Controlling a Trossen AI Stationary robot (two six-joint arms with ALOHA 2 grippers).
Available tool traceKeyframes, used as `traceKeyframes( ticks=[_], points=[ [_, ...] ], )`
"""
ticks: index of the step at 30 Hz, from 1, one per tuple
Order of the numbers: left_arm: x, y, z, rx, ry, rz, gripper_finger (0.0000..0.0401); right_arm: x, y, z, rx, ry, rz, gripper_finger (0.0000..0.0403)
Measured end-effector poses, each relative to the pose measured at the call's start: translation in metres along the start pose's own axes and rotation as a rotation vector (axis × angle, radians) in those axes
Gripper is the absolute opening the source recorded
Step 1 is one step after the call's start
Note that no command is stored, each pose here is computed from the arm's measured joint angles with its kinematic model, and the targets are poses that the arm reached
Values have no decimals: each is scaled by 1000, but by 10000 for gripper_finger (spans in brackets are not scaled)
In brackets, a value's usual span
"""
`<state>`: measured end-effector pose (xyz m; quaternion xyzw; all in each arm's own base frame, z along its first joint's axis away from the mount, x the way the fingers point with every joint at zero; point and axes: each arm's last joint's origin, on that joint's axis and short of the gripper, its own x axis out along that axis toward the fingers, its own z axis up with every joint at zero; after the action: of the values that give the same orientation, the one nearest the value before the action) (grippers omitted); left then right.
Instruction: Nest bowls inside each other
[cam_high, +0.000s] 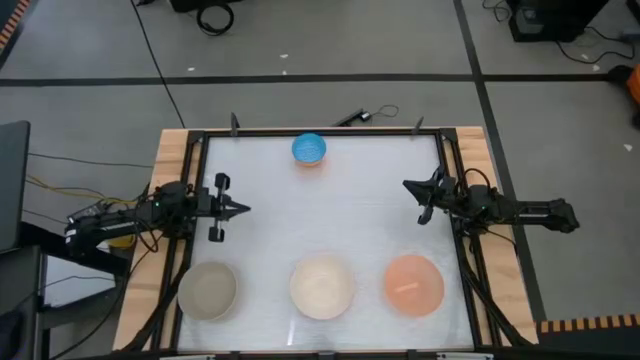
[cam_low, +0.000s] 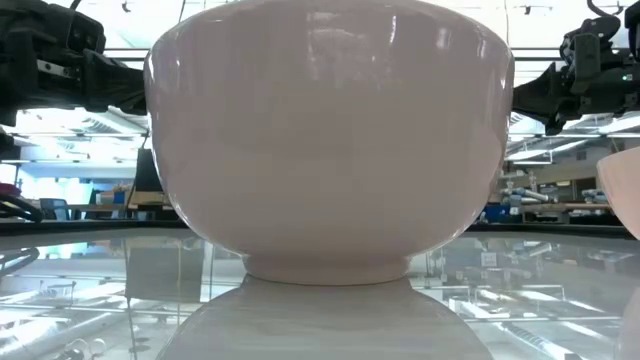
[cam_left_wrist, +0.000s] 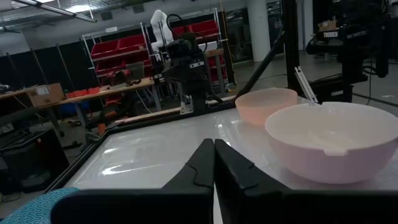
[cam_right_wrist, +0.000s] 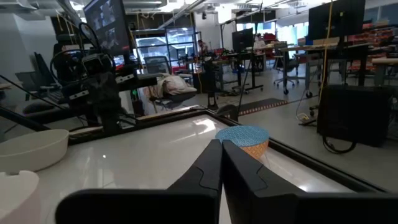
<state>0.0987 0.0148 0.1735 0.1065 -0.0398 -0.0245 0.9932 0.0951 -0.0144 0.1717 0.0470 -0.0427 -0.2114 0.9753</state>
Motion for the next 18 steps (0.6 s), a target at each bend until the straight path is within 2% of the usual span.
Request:
traceKeyframes(
  ticks=[8, 13, 18],
  points=[
    [0, 0, 0, 0, 0, 0, 7, 0, 0, 0, 0, 0, 0, 18],
    [0, 0, 0, 58, -1, 0, 7, 0, 0, 0, 0, 0, 0, 18],
    [0, 0, 0, 47, -3, 5, 7, 0, 0, 0, 0, 0, 0, 18]
  ],
)
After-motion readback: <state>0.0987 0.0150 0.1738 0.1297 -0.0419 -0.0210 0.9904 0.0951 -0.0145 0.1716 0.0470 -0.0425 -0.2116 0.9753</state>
